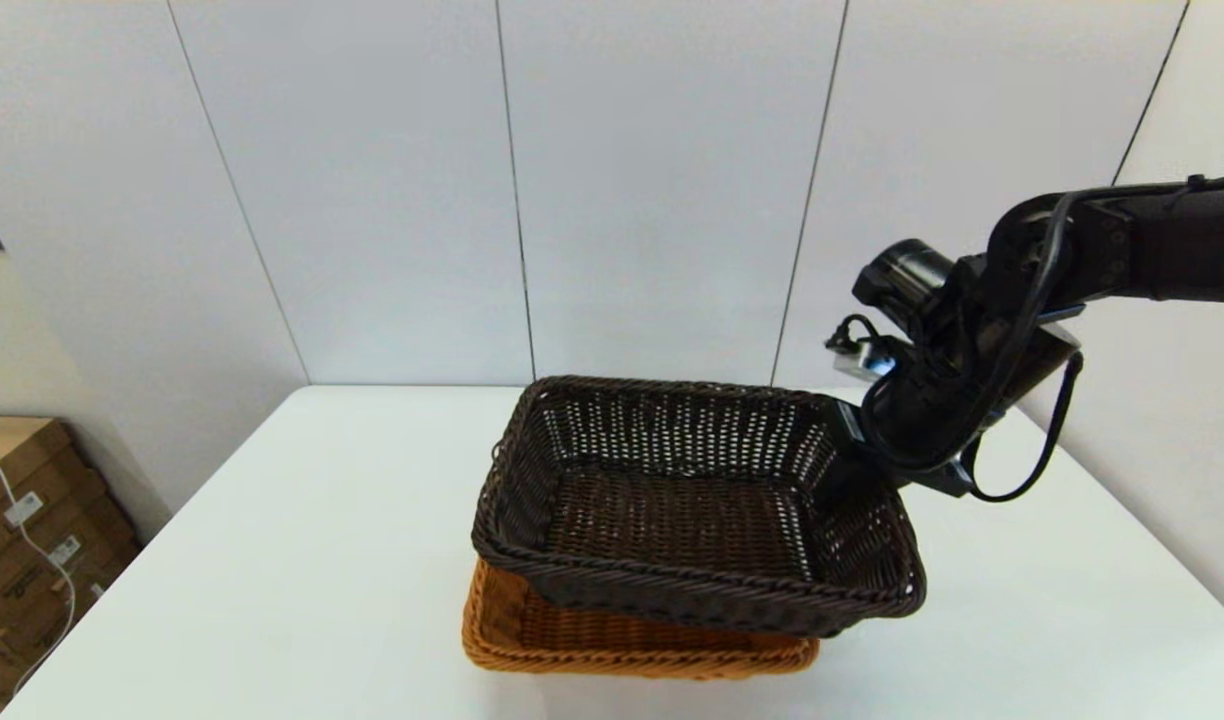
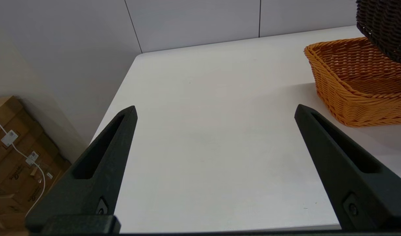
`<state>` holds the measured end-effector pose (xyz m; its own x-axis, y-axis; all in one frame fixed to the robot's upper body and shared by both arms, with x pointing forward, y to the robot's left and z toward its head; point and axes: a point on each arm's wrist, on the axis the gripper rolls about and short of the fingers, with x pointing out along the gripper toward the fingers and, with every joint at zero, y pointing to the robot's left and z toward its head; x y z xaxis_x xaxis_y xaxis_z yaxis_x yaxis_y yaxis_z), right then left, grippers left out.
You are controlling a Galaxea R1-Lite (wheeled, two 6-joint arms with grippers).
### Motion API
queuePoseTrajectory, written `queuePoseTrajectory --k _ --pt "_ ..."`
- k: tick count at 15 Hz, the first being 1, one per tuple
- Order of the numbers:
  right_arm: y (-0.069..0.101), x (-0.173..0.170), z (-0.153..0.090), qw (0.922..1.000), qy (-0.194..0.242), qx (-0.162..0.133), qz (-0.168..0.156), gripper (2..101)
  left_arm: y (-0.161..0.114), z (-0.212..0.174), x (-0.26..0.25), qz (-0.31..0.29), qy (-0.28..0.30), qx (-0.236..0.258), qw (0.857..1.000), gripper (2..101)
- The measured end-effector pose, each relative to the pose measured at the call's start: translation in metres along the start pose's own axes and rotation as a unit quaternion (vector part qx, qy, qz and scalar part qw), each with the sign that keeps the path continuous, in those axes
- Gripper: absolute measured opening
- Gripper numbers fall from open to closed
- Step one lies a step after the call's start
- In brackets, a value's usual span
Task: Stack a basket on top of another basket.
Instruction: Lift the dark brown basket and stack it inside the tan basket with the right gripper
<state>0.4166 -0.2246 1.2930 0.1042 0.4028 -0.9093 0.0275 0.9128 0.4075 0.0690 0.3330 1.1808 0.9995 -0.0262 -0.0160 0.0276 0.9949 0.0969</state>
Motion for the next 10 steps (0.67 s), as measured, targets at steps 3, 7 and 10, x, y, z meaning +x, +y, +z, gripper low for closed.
queuePoseTrajectory --k 3,7,10 --pt "0.006 0.008 0.004 1.0 0.005 -0.008 -0.003 15.2 0.0 0.0 0.0 0.0 0.0 0.0 1.0 97.8" --pt "0.017 0.023 0.005 0.9996 0.019 -0.019 -0.009 15.2 0.0 0.0 0.0 0.0 0.0 0.0 1.0 97.8" --pt "0.027 0.035 0.005 0.999 0.031 -0.031 -0.009 15.2 0.0 0.0 0.0 0.0 0.0 0.0 1.0 97.8"
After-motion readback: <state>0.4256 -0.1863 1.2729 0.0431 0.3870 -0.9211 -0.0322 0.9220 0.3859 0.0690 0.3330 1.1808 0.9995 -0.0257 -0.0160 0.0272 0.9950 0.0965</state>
